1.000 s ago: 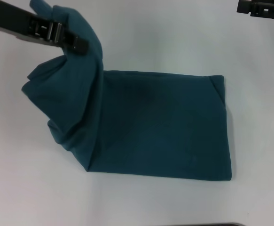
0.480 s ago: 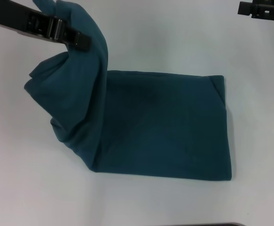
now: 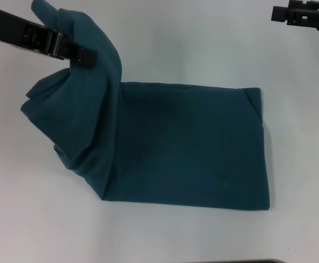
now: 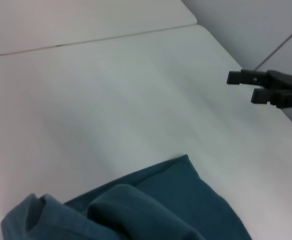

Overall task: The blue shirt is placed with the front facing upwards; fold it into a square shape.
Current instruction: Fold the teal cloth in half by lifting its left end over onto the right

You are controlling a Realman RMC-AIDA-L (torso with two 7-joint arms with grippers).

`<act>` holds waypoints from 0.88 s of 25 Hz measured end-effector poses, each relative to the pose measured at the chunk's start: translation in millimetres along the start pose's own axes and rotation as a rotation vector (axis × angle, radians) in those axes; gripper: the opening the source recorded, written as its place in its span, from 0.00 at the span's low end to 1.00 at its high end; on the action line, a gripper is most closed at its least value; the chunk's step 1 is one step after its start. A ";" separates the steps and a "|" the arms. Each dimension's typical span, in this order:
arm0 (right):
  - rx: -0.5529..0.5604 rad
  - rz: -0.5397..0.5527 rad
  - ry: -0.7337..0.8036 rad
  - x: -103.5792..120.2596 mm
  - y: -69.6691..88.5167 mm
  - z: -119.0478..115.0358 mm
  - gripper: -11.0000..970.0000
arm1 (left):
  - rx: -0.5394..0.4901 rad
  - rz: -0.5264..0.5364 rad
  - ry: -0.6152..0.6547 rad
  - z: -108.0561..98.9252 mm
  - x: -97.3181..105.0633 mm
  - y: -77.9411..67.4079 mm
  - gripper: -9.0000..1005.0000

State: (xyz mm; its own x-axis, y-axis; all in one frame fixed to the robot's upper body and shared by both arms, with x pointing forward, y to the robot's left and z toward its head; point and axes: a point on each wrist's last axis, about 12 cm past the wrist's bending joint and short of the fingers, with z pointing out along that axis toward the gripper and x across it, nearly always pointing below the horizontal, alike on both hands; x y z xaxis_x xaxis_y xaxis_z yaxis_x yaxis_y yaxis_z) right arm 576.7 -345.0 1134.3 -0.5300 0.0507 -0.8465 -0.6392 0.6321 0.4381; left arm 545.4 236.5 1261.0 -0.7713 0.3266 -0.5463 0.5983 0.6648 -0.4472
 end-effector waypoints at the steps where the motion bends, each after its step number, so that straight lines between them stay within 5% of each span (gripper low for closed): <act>1: 0.000 0.000 0.000 0.2 0.0 0.1 0.97 | -0.001 0.005 0.004 -0.2 0.2 0.1 0.07; 13: -0.004 0.017 0.001 -3.3 0.1 1.3 0.96 | -0.082 0.102 0.105 -5.6 -7.9 1.7 0.07; 22: -0.003 0.017 -0.001 -4.2 -0.3 0.3 0.96 | -0.072 0.216 0.171 12.5 -20.6 -20.2 0.07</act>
State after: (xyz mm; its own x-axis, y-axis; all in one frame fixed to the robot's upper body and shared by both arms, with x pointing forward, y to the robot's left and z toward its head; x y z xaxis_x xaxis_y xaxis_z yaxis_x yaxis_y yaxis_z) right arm 579.2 -345.1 1137.7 -0.5402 0.0625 -0.8392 -0.6318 0.6287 0.4535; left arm 552.0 208.0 1272.4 -0.6564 0.5704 -0.4937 0.7406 0.6116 -0.2782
